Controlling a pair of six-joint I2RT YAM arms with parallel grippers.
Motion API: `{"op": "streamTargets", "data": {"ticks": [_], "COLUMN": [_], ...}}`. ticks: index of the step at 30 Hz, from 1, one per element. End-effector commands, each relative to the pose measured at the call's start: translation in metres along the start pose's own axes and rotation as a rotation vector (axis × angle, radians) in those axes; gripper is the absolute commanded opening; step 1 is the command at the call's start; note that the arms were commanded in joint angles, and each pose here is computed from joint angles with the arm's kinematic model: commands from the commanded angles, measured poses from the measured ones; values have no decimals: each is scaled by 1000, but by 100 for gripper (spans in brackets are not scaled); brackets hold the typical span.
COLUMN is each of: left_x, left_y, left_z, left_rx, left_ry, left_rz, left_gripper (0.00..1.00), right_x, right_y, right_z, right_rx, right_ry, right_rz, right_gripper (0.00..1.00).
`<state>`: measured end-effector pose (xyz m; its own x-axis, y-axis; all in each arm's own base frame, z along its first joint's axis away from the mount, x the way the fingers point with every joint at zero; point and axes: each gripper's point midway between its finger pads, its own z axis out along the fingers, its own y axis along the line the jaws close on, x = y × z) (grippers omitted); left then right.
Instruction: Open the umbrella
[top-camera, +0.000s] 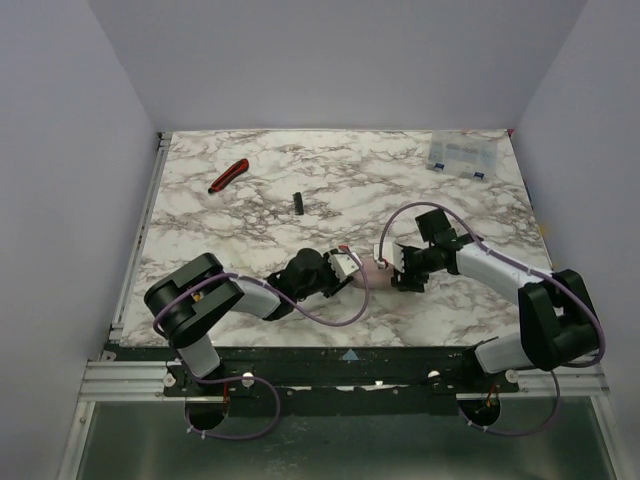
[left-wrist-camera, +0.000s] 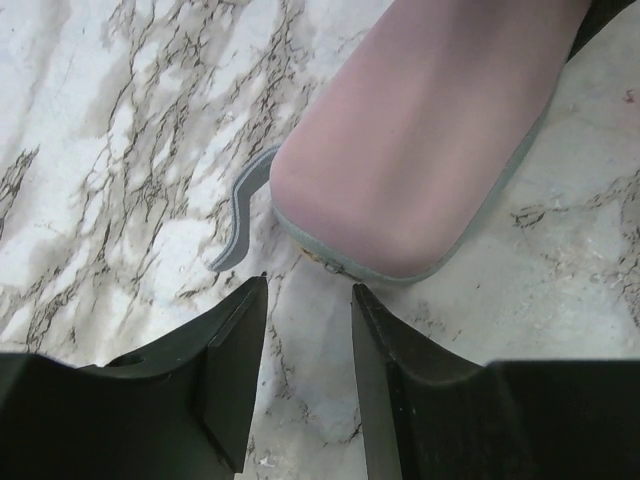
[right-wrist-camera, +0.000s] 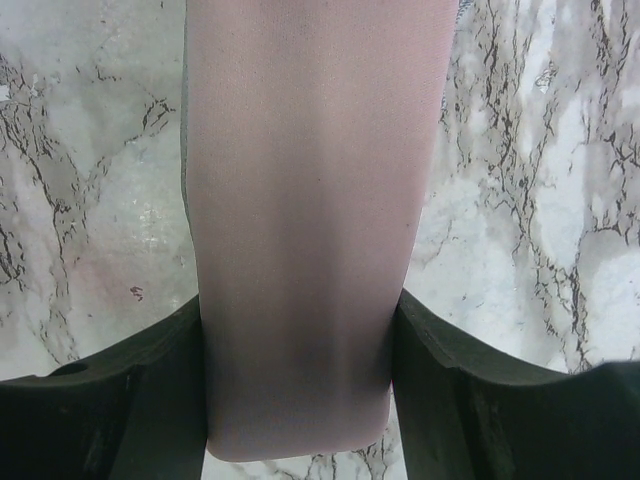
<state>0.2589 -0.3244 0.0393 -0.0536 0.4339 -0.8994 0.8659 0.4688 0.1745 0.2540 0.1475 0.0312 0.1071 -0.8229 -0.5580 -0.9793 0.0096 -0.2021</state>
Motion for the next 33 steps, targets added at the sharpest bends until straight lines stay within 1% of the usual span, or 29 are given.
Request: {"op": "streamTargets", "data": {"ticks": [1, 4, 9, 13, 19, 24, 27, 33], "left_x": [-12, -14, -11, -15, -13, -16, -19, -24], "left_y": [-5, -4, -6, -7, 1, 6, 4, -14], "left_z": [6, 11, 13, 14, 21, 24, 24, 20], "left_rx": [-9, -28, -47, -57, -110, -134, -118, -21], "left_ry": [-66, -74, -69, -87, -74, -88, -108, -142], "left_rz": [23, 28, 39, 51, 56, 71, 78, 100], "left_gripper": [41, 41, 41, 41, 40, 36, 32, 14], "right_x": [19, 17, 13, 7, 5, 13, 14, 11], "right_y": [49, 52, 56, 56, 62, 70, 72, 71], "right_z": [1, 1, -2, -5, -8, -7, -6, -4], "right_rx": [-201, -239, -287, -314, -347, -355, -360, -370], "right_ry": [84, 86, 93, 88, 80, 91, 93, 79], "right_rz": [192, 223, 269, 301, 287, 249, 253, 264], "right_gripper": [11, 10, 4, 3, 3, 2, 2, 2]}}
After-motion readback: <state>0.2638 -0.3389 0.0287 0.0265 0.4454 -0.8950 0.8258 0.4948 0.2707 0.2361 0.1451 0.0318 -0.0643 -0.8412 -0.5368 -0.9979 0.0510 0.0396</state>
